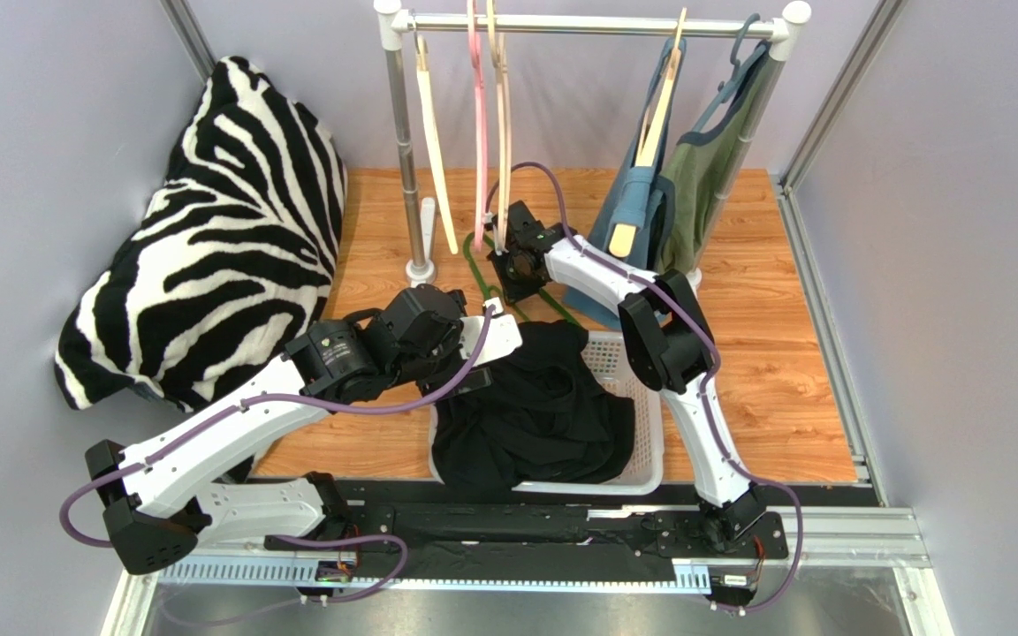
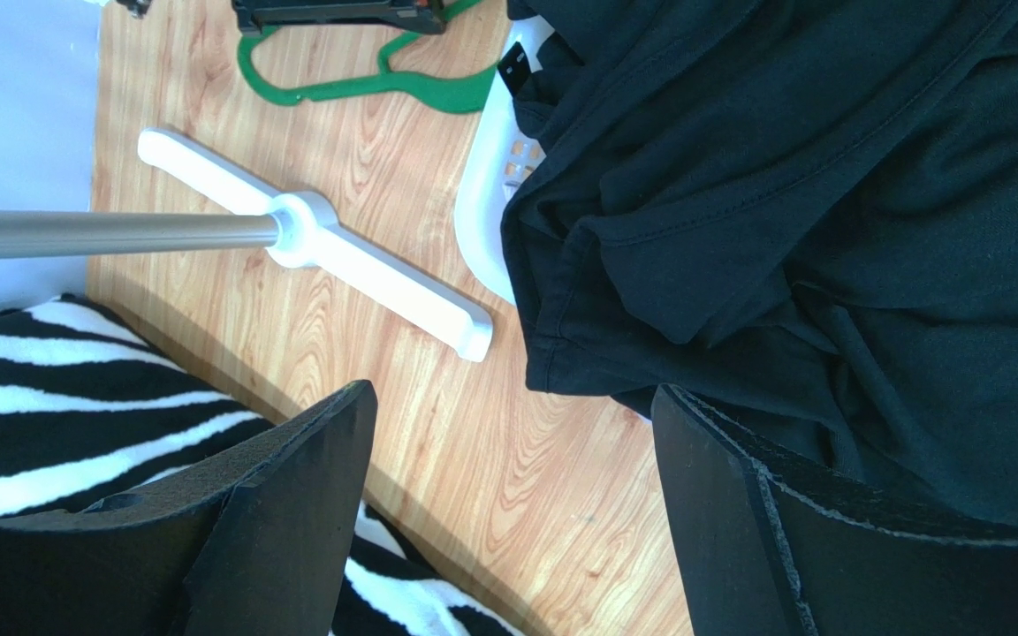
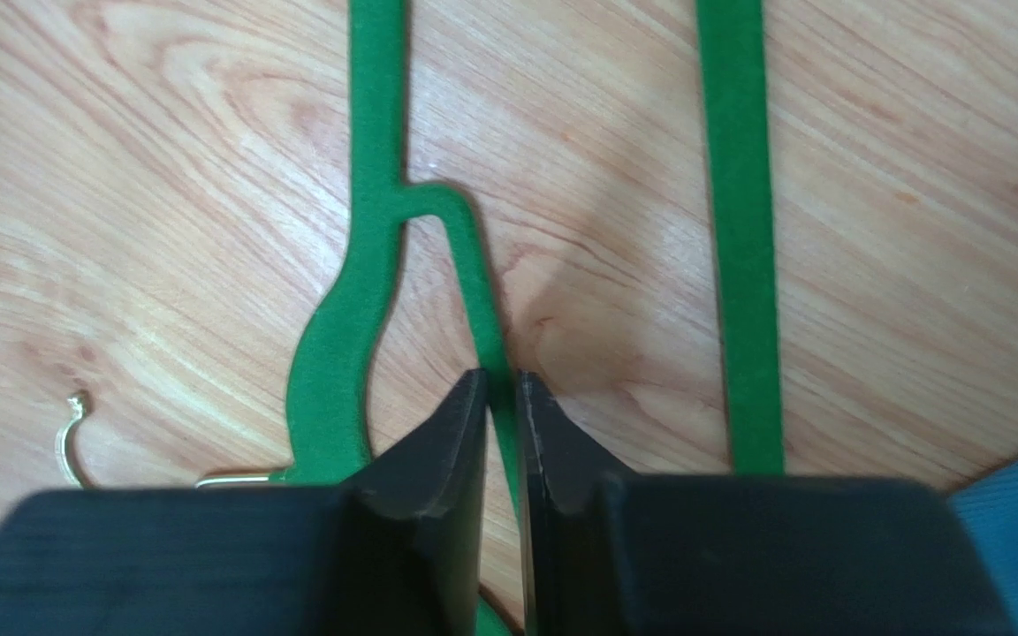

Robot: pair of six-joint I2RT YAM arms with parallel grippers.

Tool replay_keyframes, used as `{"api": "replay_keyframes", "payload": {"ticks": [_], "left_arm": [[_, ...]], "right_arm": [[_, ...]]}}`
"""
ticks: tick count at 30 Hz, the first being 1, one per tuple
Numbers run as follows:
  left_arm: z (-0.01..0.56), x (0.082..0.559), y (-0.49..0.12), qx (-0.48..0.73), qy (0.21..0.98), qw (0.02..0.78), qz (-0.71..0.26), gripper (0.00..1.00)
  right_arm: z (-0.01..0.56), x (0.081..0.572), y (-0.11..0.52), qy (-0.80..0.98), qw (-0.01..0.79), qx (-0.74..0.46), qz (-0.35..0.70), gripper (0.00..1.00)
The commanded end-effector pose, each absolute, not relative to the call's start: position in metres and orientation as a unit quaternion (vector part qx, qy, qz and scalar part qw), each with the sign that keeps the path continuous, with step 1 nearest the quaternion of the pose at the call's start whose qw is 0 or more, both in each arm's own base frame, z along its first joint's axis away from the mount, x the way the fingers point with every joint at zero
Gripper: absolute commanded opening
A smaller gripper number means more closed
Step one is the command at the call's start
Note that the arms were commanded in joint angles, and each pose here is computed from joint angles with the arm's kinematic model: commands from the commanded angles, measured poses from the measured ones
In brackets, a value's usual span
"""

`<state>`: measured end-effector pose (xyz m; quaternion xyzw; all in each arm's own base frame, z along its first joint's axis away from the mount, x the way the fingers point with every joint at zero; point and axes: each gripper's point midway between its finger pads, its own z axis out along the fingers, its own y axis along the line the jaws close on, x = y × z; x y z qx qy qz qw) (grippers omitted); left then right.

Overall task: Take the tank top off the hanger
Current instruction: Pick up the hanger at the center of the board.

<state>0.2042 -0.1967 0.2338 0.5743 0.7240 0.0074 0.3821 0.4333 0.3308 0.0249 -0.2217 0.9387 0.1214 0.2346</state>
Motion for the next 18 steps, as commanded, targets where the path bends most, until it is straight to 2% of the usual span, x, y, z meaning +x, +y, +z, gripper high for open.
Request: {"api": "replay_keyframes", "payload": {"ticks": [1,3,11,13,18], "left_arm": [[0.246,0.205,-0.198,0.567,0.721,0.398,0.000,0.84],[0.245,0.206,-0.197,0.566,0.722,0.397,0.003,0.85],[0.244,0.206,-0.197,0.565,0.723,0.398,0.004,0.84],[0.243,0.206,-0.197,0.565,0.723,0.398,0.005,0.85],[0.242,0.206,-0.197,0.565,0.723,0.397,0.003,0.84]], "right_arm": [[0.019,0.418,0.321,0.944,0.210,-0.224,0.124,0.03],[0.029,0.419,0.320,0.939,0.225,-0.228,0.128,0.00],[0.070,0.426,0.299,0.922,0.293,-0.218,0.126,0.00],[0.063,0.416,0.288,0.924,0.291,-0.218,0.121,0.00],[0.099,0.415,0.275,0.905,0.350,-0.204,0.129,0.00]]}}
